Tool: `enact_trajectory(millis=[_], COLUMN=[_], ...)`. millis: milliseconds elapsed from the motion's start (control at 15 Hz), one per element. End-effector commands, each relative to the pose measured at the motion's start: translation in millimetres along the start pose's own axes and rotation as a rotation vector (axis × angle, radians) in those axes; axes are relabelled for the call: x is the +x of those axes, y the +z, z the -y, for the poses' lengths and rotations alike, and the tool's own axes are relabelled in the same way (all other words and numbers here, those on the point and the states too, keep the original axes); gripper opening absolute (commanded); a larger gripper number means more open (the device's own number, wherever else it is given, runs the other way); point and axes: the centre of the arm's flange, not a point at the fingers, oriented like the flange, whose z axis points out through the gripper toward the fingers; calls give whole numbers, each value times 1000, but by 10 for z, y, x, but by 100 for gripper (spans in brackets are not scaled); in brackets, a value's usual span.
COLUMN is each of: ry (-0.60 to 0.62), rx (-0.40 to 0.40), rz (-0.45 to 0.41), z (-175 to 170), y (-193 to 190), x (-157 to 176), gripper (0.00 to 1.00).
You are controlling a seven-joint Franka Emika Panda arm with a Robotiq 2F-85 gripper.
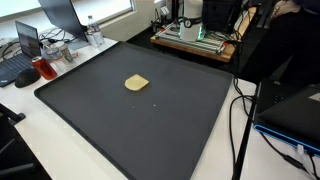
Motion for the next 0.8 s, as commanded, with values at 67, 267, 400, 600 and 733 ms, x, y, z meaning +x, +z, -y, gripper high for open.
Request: enact_trajectory(millis=[67, 267, 400, 600, 733], ry=[-143, -313, -422, -581, -690], rx=[10, 32, 69, 128, 157], rz=[-53, -71, -87, -113, -146], z=[694, 1258, 1646, 2171, 2447], y=[-386, -606, -739, -926, -1033], x=[-397, -737, -980, -1421, -1719], gripper=[100, 100, 100, 100, 100])
